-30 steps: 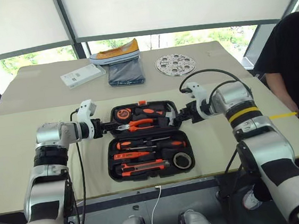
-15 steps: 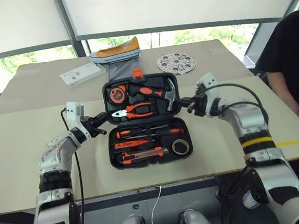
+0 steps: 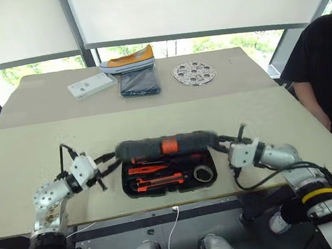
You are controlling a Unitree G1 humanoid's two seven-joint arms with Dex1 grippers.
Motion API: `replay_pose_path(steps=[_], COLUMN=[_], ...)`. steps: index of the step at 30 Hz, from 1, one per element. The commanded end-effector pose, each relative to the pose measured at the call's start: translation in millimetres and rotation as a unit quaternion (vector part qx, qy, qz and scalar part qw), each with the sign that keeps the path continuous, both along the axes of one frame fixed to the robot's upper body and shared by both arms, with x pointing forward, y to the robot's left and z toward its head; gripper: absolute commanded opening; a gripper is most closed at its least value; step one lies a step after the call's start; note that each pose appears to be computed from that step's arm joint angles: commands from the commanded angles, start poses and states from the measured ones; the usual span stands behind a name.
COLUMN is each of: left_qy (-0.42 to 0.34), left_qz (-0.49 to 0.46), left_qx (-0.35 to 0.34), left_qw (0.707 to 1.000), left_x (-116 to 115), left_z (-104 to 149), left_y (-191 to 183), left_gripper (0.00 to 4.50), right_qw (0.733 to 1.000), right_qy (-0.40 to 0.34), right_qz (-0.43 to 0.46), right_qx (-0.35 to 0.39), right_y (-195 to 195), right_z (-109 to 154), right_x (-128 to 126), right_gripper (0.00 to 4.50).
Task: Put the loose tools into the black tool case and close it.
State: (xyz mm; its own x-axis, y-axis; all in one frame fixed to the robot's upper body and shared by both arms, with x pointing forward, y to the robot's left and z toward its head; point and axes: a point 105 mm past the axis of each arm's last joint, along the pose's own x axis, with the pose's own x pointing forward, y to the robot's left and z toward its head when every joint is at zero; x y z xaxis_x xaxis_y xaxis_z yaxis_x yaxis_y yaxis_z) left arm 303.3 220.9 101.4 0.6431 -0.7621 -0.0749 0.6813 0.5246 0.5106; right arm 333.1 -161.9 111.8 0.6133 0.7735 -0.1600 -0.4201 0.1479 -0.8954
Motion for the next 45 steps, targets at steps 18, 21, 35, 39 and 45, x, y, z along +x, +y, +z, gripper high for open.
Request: replay_pose_path(steps=[18, 21, 35, 39, 45], left_qy=[0.105, 0.123, 0.189, 0.199, 0.179], left_qz=[0.027, 0.011, -0.016, 0.002, 0.061], left_qx=[-0.008, 0.026, -0.014, -0.057, -0.136], left_qw=[0.994, 0.992, 0.982, 0.978, 0.973], left_x=[79, 85, 67, 49, 44], left_z=[25, 19, 3, -1, 13], left_y=[-17, -25, -20, -8, 13], left_gripper=[0.01, 0.01, 0.01, 0.01, 0.01], right_qw=[0.942, 0.936, 0.952, 0.958, 0.961], right_qy=[0.321, 0.340, 0.281, 0.232, 0.216], right_qz=[0.011, 0.012, -0.029, -0.077, -0.082], right_qx=[0.094, 0.089, 0.121, 0.150, 0.153], right_y=[-1, 12, 45, 47, 52], right_z=[-17, -22, -11, -1, 1], right_x=[-100, -96, -36, 3, 24], right_gripper=[0.00, 0.00, 0.00, 0.00, 0.00])
